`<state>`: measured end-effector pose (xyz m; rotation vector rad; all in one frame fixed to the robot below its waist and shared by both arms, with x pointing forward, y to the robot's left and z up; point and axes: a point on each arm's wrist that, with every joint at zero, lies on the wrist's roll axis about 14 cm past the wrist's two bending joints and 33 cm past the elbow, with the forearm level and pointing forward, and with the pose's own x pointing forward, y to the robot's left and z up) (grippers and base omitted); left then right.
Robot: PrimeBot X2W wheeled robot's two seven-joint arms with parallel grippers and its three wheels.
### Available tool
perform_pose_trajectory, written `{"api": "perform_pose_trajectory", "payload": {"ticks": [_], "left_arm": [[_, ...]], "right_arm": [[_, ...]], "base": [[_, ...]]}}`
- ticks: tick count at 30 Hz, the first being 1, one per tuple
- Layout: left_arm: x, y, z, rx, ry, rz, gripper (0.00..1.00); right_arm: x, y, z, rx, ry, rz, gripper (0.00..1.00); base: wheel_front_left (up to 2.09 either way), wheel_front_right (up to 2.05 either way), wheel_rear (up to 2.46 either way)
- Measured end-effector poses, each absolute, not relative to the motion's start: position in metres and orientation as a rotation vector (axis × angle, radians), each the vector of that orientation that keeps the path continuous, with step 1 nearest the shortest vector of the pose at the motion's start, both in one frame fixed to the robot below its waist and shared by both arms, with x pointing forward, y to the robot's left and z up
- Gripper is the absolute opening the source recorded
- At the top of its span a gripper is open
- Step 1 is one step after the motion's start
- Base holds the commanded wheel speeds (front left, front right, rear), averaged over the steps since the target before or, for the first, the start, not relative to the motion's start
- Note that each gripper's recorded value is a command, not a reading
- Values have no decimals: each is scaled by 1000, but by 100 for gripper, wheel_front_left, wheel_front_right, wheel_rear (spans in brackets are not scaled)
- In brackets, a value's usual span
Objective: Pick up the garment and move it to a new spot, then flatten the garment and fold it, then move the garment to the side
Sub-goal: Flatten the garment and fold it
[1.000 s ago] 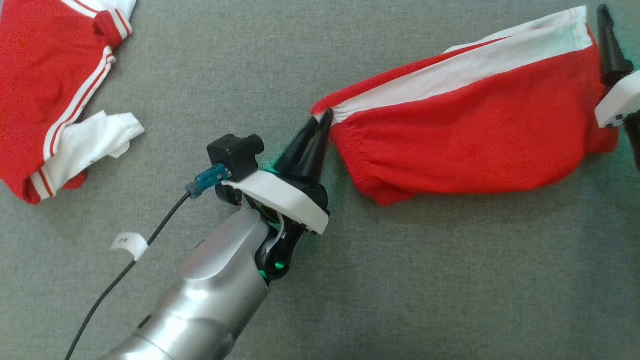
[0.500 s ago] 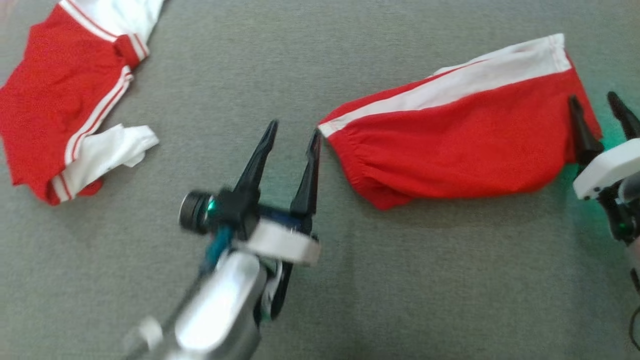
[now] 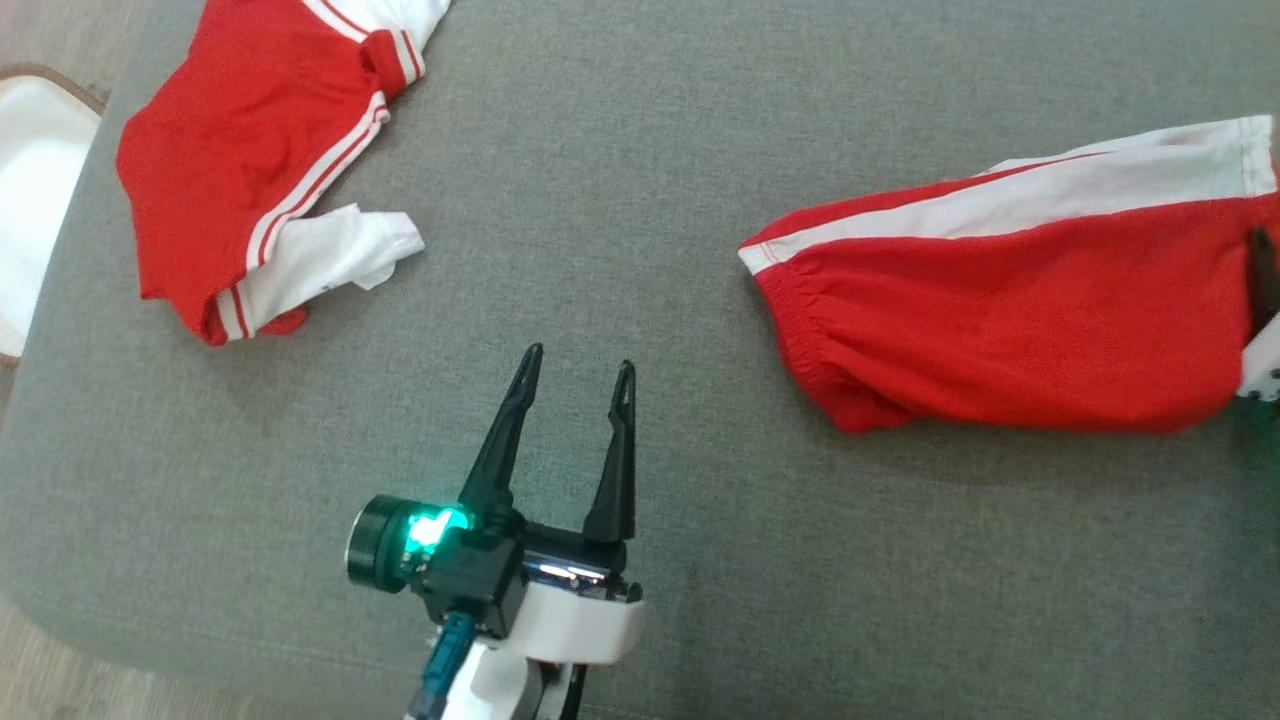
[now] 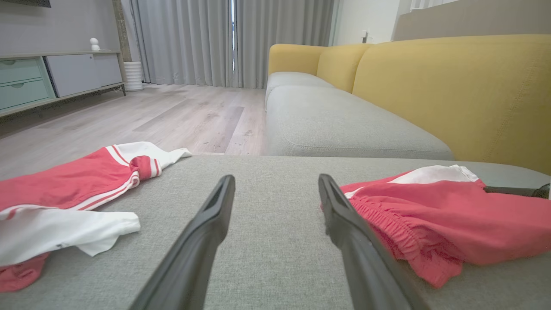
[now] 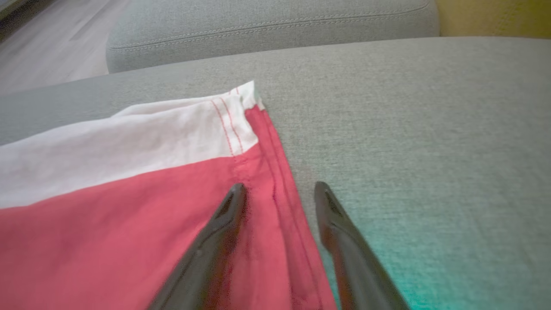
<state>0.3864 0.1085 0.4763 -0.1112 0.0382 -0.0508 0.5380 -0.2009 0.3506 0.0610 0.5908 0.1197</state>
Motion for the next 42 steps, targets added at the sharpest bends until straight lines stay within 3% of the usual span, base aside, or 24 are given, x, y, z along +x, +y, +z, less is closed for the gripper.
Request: {"api": "perform_pose_trajectory", "payload": {"ticks": [7,17,22,27,35,42], "left_arm": [[386,104,483,-115,17,-64,100],[386,54,485,-147,12,-239,100],[385,39,487,-151,8,-293,100],[379,33,490,-148,1,-318,100],[360,34,496,-156,-6,-312,100],[358,41,497,-155,-10,-290,100]], "right_arm": [[526,-211,363,68,557,94,0],[489,-327,414,-65,480,-107,0],[488,-342,447,-104,392,-122,0],[501,-323,490,-126,249,-65,0],[513,-249,547,-111,64,90,0],[507,-168,539,-72,62,244,0]], "base": [[0,0,0],[0,0,0],[0,0,0],[0,0,0],[0,0,0],[0,0,0]]}}
